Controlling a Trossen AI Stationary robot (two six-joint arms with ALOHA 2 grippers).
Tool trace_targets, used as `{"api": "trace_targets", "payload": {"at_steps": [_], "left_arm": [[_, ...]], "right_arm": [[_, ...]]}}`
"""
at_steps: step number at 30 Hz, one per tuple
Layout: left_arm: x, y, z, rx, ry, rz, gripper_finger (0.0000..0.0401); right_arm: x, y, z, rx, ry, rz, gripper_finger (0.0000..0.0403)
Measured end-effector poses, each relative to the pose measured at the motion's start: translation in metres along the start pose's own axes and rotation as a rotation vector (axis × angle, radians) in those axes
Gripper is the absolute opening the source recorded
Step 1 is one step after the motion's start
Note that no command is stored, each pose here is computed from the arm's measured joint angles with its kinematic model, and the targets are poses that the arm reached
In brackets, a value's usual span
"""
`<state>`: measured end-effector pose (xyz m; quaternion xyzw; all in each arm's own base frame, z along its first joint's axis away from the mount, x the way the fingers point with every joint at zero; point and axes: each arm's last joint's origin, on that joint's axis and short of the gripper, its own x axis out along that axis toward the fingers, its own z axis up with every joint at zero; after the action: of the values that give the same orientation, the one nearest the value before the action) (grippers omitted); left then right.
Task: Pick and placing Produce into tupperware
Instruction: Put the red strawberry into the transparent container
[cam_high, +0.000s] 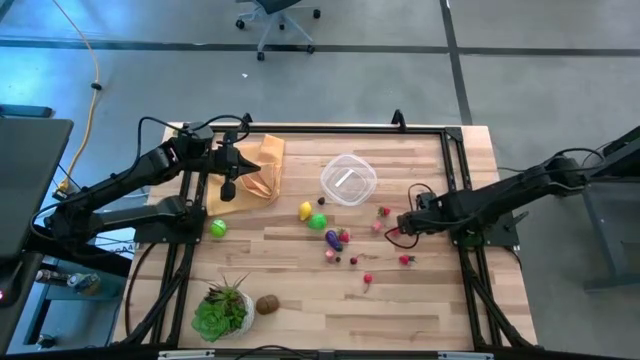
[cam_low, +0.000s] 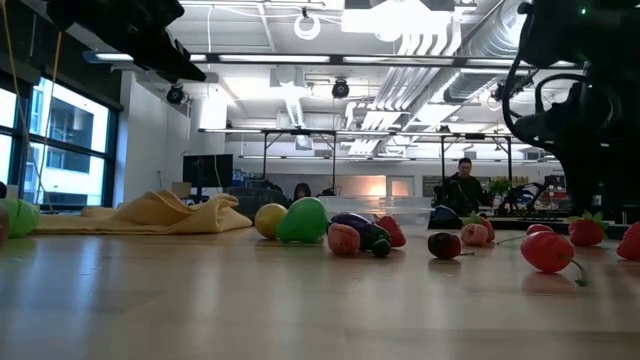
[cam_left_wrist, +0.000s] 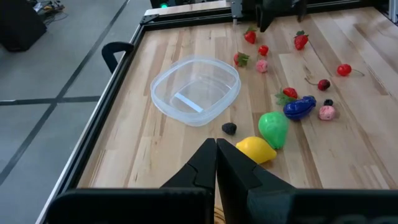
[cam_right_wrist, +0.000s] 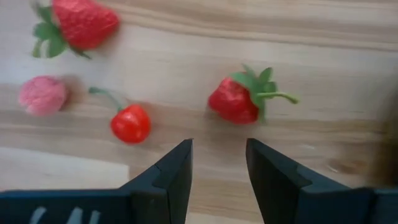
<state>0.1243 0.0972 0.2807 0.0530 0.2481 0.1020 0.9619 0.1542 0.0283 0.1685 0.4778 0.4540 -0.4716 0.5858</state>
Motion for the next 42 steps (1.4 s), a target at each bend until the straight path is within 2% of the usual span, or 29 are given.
{"api": "trace_targets", "payload": {"at_steps": [9,20,27,30,42], "left_arm": [[0.000,0.000,0.000,0.000,0.000,0.000,0.0003],[0.000,0.000,0.000,0.000,0.000,0.000,0.0003],[0.000,0.000,0.000,0.000,0.000,0.000,0.0003],[0.000,0.000,0.000,0.000,0.000,0.000,0.0003],[0.000,0.000,0.000,0.000,0.000,0.000,0.0003]], "right_arm": [[-0.003,0.000,0.002,0.165,-0.032,-0.014,0.0143],[-0.004,-0.005,0.004,0.265,-0.091,-0.050,0.0143],[-0.004,-0.006,0.006,0.307,-0.151,-0.044,0.0143],[-0.003,-0.003,0.004,0.281,-0.145,-0.025,0.0143],[0.013,0.004,-0.009,0.326,-0.191,-0.081,0.0143]]}}
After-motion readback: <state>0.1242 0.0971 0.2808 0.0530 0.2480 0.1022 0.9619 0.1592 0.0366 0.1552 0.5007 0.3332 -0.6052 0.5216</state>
